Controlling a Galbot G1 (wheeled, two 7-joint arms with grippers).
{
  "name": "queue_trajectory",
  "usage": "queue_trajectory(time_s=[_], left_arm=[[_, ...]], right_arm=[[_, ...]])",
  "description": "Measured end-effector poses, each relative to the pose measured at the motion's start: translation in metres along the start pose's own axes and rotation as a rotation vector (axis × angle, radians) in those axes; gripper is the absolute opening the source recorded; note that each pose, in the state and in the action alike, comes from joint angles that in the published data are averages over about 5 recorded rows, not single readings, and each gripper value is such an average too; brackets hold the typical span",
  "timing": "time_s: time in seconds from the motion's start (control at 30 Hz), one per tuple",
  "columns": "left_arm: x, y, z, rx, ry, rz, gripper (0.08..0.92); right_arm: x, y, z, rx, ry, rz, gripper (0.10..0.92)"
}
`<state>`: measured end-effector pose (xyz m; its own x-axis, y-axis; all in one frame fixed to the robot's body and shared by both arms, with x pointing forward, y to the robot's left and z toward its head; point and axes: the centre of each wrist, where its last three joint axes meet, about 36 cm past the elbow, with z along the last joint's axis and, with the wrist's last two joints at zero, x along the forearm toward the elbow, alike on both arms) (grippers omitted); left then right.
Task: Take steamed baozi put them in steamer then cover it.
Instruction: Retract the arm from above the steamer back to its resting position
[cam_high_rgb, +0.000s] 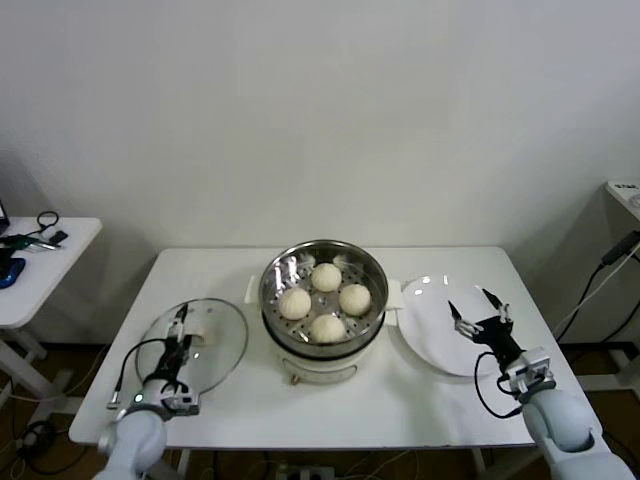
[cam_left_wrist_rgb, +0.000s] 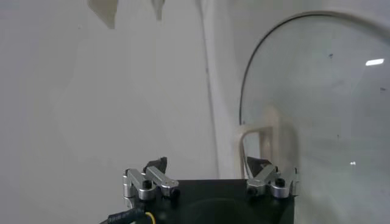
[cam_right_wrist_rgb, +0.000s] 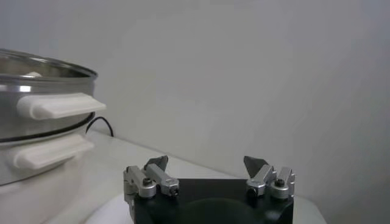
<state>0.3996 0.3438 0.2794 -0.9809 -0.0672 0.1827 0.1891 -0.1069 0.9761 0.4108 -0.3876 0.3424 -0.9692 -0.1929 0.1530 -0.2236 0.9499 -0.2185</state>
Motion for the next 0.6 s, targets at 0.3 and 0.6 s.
queue_trajectory(time_s=[0.3, 0.6], left_arm=[[-0.015, -0.002, 0.001, 0.021, 0.003, -0.002, 0.765], [-0.018, -0.006, 0.001, 0.043, -0.010, 0.005, 0.507]], right_arm=[[0.005, 0.000, 0.006, 0.005, 0.007, 0.006, 0.823], [0.005, 0.000, 0.010, 0.009, 0.008, 0.009, 0.823]])
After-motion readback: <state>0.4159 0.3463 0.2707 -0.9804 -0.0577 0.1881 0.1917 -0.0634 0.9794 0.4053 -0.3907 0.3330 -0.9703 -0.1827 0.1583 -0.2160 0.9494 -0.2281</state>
